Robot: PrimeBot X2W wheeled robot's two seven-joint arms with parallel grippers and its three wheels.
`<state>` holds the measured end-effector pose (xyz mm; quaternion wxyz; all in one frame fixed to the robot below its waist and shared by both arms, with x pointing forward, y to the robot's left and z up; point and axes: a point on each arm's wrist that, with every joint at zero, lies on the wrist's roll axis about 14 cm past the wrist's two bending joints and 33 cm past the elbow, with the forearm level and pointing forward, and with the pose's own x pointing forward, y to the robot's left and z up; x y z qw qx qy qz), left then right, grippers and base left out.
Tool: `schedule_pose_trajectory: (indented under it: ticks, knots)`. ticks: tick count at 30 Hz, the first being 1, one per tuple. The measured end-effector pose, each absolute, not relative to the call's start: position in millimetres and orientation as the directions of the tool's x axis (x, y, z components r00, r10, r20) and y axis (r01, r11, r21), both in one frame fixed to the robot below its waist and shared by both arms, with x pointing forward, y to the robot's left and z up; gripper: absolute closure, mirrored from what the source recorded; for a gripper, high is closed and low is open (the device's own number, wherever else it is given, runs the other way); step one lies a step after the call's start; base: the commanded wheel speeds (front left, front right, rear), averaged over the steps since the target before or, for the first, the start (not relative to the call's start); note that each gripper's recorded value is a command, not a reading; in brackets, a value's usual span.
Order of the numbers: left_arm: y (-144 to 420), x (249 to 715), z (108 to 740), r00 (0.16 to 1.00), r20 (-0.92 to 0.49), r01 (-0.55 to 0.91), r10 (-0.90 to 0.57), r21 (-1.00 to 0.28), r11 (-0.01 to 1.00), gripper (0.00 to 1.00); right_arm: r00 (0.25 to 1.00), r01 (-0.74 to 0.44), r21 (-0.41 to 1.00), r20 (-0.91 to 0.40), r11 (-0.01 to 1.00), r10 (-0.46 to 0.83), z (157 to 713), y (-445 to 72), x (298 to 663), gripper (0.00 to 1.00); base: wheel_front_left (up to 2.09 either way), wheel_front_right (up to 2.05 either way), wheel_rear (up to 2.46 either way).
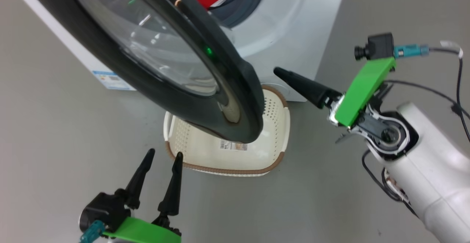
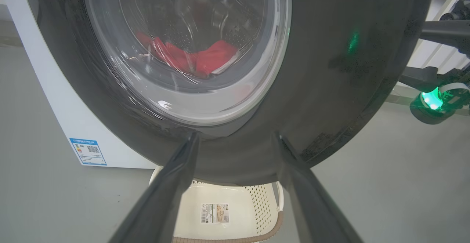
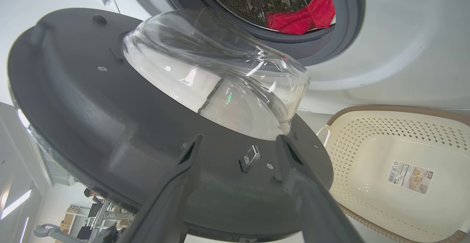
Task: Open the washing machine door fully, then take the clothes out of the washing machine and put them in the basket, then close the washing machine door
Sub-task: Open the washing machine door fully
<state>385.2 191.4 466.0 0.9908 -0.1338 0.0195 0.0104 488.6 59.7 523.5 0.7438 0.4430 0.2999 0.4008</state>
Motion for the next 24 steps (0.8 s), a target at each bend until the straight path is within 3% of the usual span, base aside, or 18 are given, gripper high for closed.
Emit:
schedule_pose_trajectory:
  ticks: [9, 24]
  knots:
    - [187, 383, 464, 0.999, -0.044, -0.013, 0.002, -0.259, 0.966, 0.00, 0.608, -0.235, 0.894, -0.172, 0.382, 0.775, 488, 12, 468, 0.00, 0.00, 0.00, 0.00]
    - [180, 377, 470, 0.999, -0.025, 0.020, -0.027, -0.248, 0.969, 0.00, 0.767, -0.026, 0.895, -0.267, 0.444, 0.583, 443, -70, 416, 0.00, 0.00, 0.00, 0.00]
